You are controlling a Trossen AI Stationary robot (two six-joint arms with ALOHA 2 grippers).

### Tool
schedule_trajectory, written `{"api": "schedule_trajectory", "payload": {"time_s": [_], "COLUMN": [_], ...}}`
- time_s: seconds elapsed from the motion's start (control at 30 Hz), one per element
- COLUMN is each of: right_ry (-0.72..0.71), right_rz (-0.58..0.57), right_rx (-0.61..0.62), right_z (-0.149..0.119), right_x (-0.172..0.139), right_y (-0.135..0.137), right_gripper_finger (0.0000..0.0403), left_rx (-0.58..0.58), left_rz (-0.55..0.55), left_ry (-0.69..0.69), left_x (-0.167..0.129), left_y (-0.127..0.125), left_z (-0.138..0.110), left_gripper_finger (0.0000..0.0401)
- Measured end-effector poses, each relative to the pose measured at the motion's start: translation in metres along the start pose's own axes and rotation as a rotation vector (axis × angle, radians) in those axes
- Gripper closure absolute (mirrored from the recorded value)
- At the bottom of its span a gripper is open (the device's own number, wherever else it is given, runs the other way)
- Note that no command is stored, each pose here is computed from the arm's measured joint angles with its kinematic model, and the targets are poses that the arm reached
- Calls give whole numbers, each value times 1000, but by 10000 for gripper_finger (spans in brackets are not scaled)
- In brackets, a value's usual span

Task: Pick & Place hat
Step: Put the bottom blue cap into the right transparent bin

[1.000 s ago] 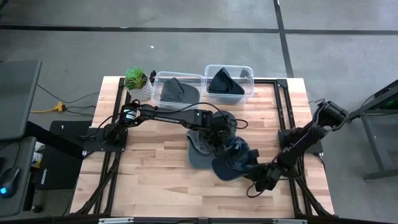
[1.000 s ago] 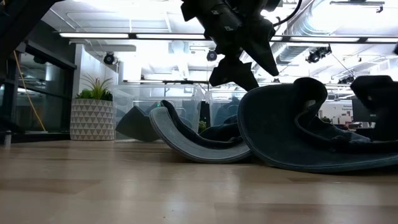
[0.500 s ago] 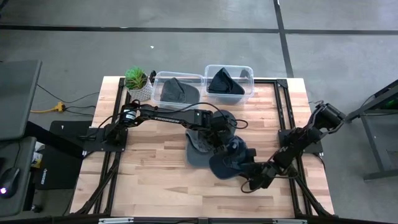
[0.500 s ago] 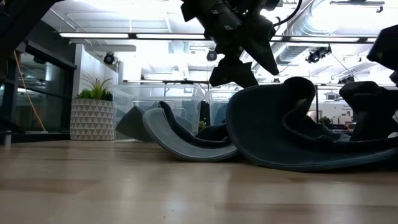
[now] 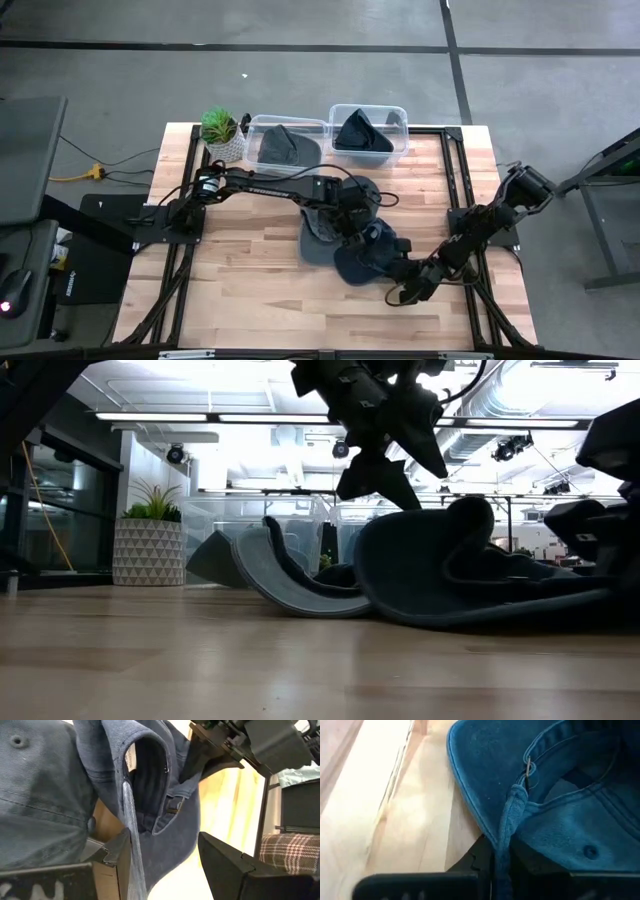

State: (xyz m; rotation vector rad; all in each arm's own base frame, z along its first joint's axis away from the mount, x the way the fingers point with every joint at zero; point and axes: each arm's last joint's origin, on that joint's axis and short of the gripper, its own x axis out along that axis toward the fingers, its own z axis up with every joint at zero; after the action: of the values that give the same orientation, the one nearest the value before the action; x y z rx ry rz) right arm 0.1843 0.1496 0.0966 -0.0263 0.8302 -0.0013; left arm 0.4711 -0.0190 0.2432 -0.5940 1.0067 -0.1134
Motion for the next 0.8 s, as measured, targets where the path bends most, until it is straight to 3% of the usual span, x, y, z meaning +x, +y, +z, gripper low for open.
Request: {"api": "schedule_trajectory", "payload": {"time_s": [0.17,0.33,0.8], "right_ry": [1,42,217], "right_rz": [14,17,-98], "right_rx": [62,46,-126], "right_z": [4,15,54], "right_x": [0,-2,-22], "right_y": [1,8,21], "right_gripper_finger": [380,380,387], "left_rx": [-3,-16,-70], "left_rz": [4,37,67], "left_ry": [8,35,94], "left_x": [0,0,-6], "left_y": [0,3,19], "left_z": [-1,-4,-4], "left_gripper_finger": [224,224,224]}}
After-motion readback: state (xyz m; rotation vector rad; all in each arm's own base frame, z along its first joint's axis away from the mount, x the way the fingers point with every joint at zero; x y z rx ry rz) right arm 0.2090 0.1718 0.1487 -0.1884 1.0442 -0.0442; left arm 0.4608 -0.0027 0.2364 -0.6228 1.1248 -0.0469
